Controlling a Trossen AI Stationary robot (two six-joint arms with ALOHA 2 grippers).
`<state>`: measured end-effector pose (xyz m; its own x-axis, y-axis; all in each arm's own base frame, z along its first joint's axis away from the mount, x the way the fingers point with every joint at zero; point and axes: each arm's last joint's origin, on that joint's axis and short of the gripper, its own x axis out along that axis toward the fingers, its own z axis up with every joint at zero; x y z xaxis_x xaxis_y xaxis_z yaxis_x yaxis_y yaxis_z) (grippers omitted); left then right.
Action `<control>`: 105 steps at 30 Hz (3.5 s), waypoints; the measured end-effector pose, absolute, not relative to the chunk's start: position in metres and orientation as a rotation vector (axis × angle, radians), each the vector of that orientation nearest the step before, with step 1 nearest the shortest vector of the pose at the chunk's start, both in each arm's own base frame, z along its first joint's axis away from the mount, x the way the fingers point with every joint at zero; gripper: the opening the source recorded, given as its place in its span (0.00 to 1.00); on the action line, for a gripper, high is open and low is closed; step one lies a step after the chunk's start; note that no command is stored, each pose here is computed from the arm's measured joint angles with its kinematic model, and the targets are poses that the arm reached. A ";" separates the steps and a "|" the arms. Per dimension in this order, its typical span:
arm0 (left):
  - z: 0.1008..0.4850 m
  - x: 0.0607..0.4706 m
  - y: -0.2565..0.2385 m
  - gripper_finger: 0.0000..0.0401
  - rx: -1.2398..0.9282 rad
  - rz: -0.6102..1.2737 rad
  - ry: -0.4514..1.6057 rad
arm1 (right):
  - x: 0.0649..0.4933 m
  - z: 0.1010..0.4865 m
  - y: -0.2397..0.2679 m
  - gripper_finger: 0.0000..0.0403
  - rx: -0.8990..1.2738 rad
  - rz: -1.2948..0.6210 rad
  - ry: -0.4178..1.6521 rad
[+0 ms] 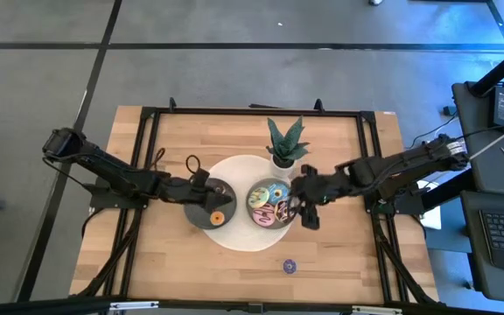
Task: Pick & Place donuts
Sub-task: Put the small blue doughnut on the dark gray plate
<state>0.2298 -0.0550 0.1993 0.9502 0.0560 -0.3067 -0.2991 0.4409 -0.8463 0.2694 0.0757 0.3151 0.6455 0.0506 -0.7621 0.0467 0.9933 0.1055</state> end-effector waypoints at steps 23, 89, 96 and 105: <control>0.212 0.231 -0.062 0.32 -0.893 0.214 0.097 | 0.304 0.189 0.172 0.46 0.009 0.246 1.285; 0.207 0.213 -0.095 0.32 -0.962 0.344 0.040 | 0.390 0.324 0.091 0.12 -0.164 -0.217 0.765; 0.208 0.211 -0.090 0.32 -0.902 0.509 -0.077 | 0.399 0.335 0.055 0.12 -0.079 -0.331 0.727; 0.210 0.214 -0.080 0.35 -0.903 0.582 -0.143 | 0.420 0.316 0.040 0.12 -0.017 -0.354 0.711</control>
